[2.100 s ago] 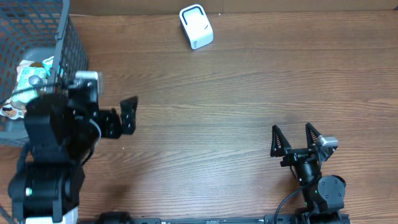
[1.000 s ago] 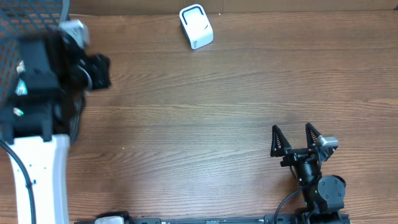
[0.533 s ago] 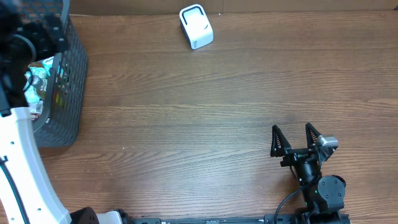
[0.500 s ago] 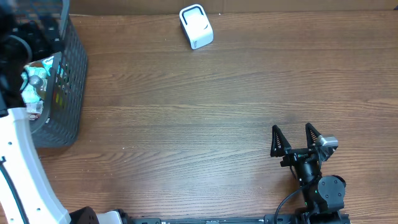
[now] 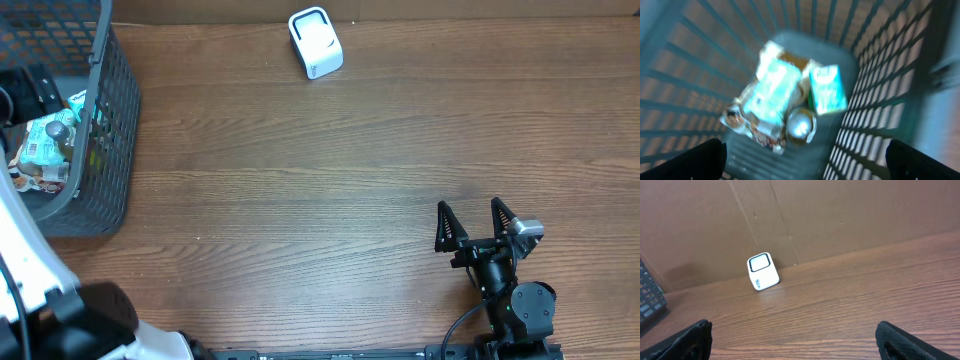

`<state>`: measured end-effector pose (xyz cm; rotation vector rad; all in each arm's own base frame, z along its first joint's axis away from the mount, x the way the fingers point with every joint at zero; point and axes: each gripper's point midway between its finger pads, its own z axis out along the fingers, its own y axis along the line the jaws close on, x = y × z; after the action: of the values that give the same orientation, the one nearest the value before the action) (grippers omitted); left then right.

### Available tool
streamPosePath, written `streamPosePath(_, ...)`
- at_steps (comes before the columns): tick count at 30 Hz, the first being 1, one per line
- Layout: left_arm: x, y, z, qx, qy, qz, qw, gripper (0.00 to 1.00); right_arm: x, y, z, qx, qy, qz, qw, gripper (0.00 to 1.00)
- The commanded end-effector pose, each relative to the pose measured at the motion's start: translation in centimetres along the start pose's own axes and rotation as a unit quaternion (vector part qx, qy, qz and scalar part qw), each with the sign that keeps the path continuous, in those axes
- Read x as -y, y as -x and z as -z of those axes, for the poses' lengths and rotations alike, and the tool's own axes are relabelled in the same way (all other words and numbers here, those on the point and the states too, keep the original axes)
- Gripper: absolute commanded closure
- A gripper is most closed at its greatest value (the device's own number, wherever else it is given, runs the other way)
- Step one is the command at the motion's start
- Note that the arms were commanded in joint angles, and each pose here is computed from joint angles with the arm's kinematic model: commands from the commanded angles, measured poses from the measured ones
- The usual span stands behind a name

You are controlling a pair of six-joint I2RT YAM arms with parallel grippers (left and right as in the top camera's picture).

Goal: Scan the item barcode
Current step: 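Move the left gripper over the grey basket and reach inside, then grasp the yellow oil bottle in the basket with the left gripper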

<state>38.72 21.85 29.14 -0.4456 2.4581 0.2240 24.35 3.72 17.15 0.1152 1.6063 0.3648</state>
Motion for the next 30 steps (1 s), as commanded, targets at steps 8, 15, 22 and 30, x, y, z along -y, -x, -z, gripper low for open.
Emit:
streamPosePath(8, -0.1, -4.9, -9.0, -0.135, -0.028, -0.058, 0.989, 0.0, 0.2, -0.2, 0.0, 0.002, -0.004, -0.002, 1.0, 0.0)
streamPosePath(15, 0.0, -7.5, -13.2, -0.188, -0.041, -0.056, 0.98, 0.0, 0.2, -0.2, 0.0, 0.002, -0.004, -0.002, 1.0, 0.0)
streamPosePath(22, 0.1, -9.0, -15.8, -0.215, -0.048, -0.056, 0.974, 0.03, 0.2, -0.2, 0.0, 0.002, -0.004, -0.002, 1.0, 0.0)
streamPosePath(30, 0.1, -8.9, -16.0, -0.211, -0.047, -0.056, 0.975, 0.39, 0.2, -0.2, 0.0, 0.002, -0.004, -0.002, 1.0, 0.0)
